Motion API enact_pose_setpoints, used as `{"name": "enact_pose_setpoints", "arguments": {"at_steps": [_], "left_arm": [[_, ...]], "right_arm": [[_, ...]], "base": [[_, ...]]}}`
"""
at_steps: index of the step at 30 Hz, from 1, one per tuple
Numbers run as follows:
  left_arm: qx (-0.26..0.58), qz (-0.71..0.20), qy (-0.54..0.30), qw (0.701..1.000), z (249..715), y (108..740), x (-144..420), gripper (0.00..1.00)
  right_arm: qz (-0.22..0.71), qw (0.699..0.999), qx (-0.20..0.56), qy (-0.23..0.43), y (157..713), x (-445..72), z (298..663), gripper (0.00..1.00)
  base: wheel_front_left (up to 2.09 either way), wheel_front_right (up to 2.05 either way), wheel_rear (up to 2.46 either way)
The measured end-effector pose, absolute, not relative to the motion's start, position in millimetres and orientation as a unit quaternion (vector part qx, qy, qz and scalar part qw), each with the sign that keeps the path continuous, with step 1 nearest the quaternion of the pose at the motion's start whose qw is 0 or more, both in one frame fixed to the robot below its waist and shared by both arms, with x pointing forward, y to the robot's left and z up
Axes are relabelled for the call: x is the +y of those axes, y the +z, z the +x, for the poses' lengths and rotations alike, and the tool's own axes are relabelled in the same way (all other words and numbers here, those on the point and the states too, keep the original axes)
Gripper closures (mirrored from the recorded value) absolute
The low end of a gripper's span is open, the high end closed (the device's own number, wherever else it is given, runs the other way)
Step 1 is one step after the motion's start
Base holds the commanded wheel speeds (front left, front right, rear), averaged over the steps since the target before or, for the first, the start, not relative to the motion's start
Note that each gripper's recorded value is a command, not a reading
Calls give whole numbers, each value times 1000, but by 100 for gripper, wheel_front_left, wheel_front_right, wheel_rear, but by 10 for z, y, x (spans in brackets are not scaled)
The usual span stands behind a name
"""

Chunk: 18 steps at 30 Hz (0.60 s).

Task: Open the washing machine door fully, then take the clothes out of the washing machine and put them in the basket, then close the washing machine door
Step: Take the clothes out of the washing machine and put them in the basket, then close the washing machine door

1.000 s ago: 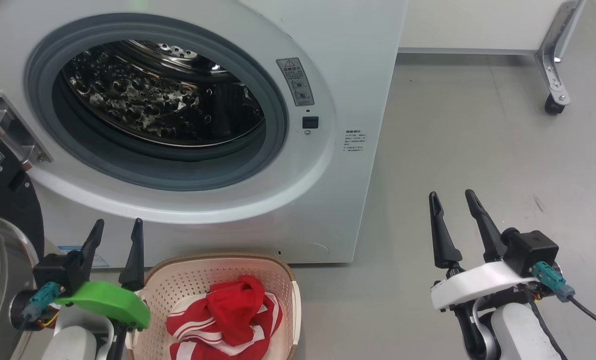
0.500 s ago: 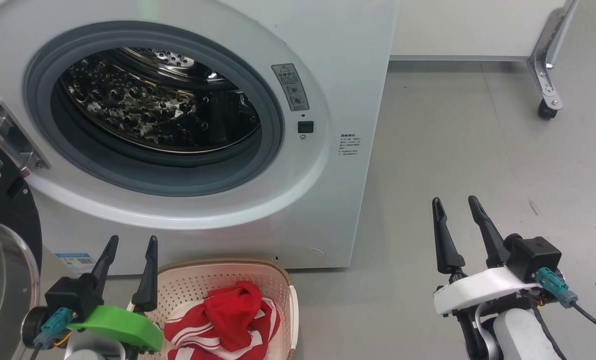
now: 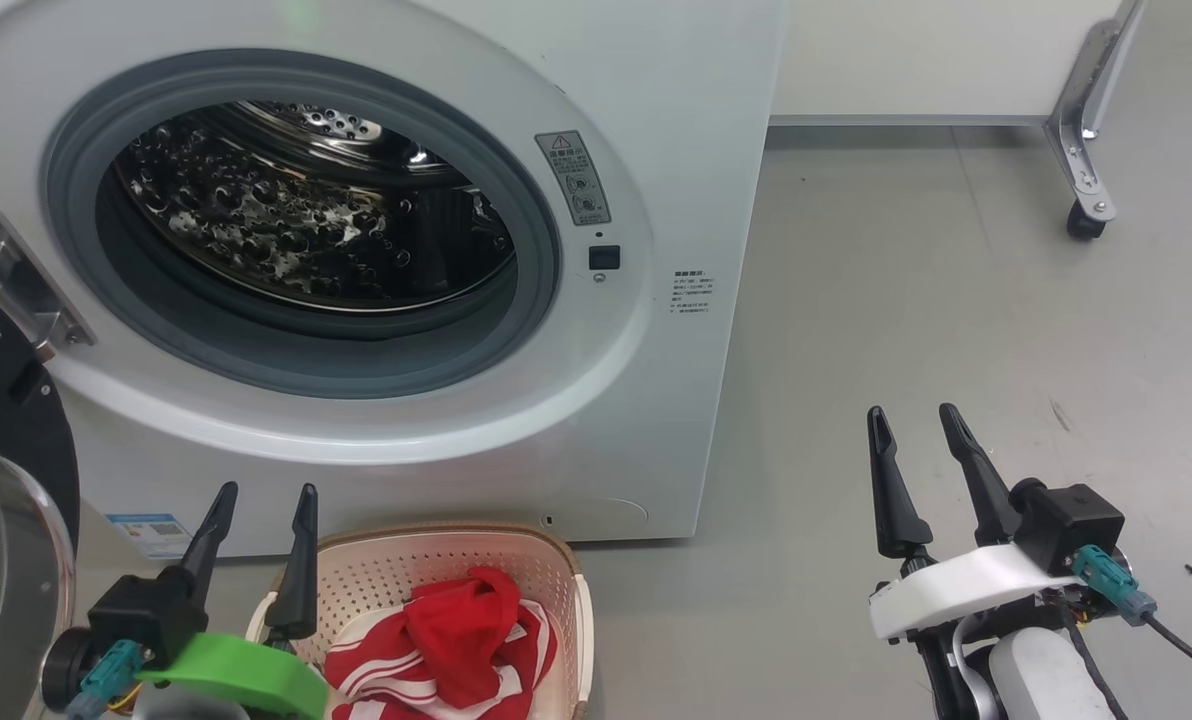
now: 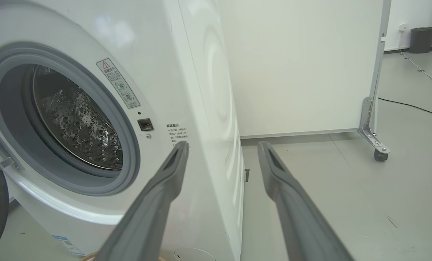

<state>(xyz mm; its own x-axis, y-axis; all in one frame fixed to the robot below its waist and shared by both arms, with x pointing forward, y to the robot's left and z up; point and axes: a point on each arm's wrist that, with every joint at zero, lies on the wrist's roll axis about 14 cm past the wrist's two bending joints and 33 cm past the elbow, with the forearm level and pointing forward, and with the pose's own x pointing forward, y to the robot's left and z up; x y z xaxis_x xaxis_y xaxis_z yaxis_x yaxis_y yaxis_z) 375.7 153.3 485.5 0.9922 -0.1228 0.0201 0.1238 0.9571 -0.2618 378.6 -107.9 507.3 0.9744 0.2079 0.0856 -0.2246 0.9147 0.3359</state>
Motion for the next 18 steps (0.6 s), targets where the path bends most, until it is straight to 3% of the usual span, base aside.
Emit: {"name": "enact_pose_setpoints", "arguments": {"at_steps": [18], "left_arm": [[-16,-134,-59,989,3740,4934,1553,0]], "right_arm": [[174,978,-25,109,5074,-1089,3784,0]], "base": [[0,0,0]]}}
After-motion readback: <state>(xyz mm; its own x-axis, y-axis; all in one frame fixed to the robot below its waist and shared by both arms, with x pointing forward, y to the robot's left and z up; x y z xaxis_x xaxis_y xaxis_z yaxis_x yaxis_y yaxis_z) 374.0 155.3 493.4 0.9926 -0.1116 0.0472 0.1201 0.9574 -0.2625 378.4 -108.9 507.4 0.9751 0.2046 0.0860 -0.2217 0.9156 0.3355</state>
